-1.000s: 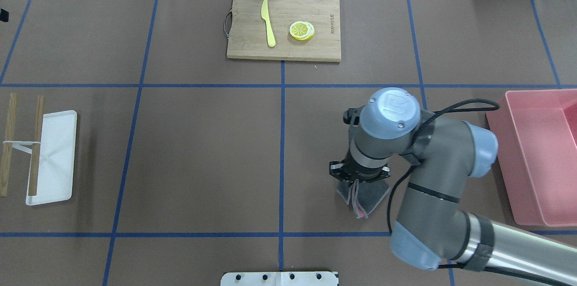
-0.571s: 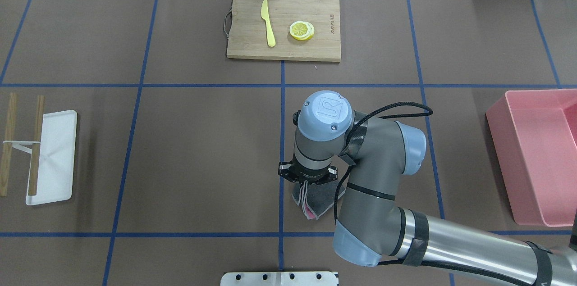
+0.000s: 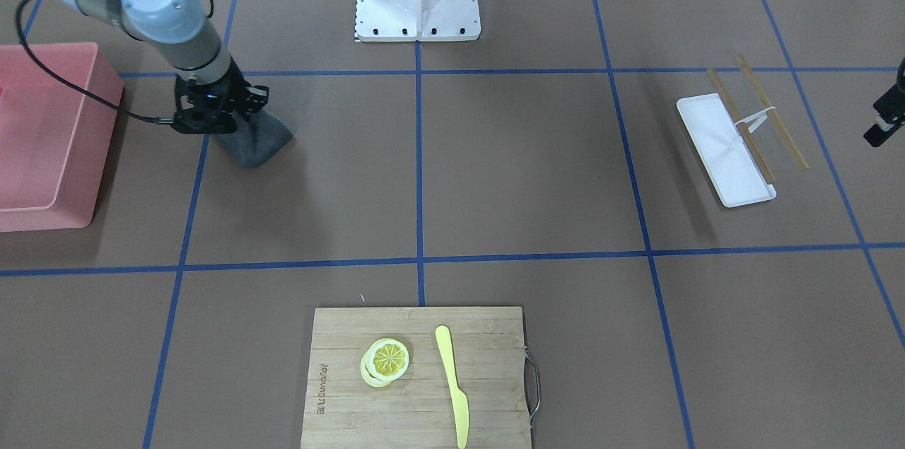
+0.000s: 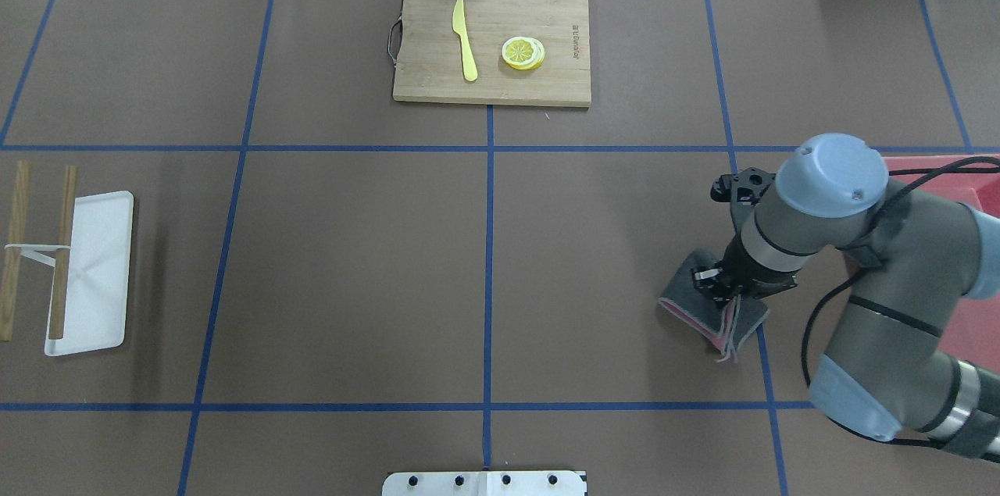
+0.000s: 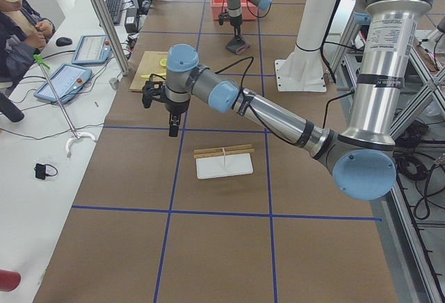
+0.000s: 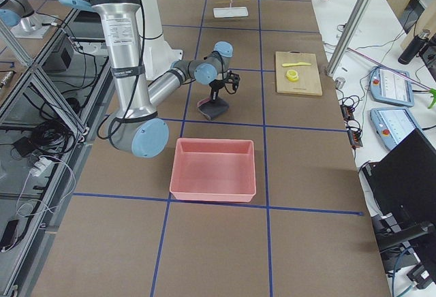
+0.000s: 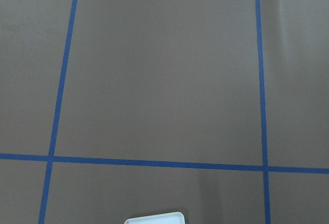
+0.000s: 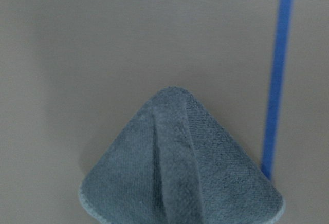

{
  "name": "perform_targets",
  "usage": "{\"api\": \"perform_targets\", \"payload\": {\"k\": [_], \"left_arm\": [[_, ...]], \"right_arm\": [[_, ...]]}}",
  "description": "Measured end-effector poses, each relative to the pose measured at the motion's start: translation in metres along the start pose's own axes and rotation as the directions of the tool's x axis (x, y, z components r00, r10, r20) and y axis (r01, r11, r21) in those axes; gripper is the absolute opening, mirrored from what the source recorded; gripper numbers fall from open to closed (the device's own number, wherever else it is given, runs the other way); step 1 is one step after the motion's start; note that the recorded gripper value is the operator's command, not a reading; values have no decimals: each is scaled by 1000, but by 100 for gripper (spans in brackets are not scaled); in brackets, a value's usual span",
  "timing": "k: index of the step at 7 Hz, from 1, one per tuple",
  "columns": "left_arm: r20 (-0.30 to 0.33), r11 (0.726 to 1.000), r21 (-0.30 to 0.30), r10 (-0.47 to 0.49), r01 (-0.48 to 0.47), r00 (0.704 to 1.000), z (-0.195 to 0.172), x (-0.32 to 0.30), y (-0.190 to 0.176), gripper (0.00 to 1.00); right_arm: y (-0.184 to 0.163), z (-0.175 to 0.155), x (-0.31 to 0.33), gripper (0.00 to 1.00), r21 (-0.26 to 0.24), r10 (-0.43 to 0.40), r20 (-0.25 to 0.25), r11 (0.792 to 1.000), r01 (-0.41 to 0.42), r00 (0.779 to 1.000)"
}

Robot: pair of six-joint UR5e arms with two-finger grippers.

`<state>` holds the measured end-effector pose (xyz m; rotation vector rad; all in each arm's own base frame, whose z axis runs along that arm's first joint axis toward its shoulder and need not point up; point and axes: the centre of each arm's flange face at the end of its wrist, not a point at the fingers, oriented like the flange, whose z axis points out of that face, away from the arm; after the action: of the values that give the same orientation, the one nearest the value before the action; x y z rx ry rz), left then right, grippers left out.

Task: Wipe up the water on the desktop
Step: 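Wipe the towel back and forth across the table with the right gripper, then carry the towel to the pink bin with the right gripper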

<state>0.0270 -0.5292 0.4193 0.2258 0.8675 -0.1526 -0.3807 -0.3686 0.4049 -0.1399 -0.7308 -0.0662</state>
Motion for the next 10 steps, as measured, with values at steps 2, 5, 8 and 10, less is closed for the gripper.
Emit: {"api": "perform_targets", "payload": {"k": [2, 5, 8, 10], "left_arm": [[-1, 1000, 2, -1, 1, 1000, -1, 0, 0, 97], [-5, 1000, 0, -3, 3, 1000, -2, -1, 0, 97], [-11, 1000, -3, -6, 6, 1000, -3, 0, 0, 97], [-9, 1000, -2, -13, 13, 1000, -8, 0, 0, 97]], "right_arm": [[5, 1, -10, 0, -12, -5, 8, 1000, 6, 1000], [-13, -6, -205, 0, -33, 129, 100, 991, -126, 987], [-6, -17, -190, 0, -34, 137, 113, 990, -134, 984], [2, -32, -61, 0, -12, 59, 75, 998, -58, 995]]}}
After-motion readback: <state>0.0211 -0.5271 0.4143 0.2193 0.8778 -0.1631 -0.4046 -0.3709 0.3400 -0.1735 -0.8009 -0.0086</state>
